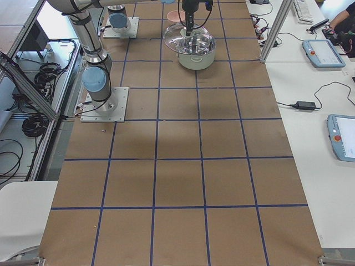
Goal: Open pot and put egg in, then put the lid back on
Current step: 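Carry the egg with the left gripper over the open pot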
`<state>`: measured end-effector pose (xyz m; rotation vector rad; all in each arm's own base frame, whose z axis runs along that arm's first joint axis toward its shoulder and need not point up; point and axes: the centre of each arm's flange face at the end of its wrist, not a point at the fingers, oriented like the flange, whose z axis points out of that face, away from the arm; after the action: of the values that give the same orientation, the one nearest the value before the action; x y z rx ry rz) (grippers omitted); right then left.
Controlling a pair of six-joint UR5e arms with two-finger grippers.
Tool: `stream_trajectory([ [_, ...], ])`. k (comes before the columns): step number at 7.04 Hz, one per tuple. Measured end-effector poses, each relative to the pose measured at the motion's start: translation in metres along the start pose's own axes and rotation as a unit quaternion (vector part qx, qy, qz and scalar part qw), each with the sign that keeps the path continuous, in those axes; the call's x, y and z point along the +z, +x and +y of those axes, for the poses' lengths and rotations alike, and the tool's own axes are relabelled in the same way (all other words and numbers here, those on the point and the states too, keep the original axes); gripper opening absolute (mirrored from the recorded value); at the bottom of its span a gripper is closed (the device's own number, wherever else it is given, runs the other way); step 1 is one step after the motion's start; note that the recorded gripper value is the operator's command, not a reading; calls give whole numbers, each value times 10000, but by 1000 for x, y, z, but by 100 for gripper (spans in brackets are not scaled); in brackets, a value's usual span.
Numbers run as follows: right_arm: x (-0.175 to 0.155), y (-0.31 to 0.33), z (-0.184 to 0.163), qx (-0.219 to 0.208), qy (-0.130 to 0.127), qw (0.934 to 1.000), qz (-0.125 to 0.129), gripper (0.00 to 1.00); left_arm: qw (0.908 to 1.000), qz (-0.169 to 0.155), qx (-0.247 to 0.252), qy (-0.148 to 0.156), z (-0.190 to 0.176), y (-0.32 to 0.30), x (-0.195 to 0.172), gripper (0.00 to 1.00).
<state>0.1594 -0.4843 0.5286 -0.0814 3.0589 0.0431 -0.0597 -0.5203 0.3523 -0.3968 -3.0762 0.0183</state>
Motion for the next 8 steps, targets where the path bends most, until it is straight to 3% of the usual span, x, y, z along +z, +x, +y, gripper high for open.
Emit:
stream_trajectory([
  [3, 1, 2, -1, -7, -8, 10000, -1, 18, 9988, -4, -136, 471, -50, 100, -35, 1],
  [6, 0, 1, -1, -21, 11, 10000, 0, 18, 9958, 204, -487, 744, -89, 177, -6, 2],
  [8, 0, 2, -1, -15, 14, 10000, 0, 18, 9962, 239, -513, 662, -97, 189, 25, 6],
])
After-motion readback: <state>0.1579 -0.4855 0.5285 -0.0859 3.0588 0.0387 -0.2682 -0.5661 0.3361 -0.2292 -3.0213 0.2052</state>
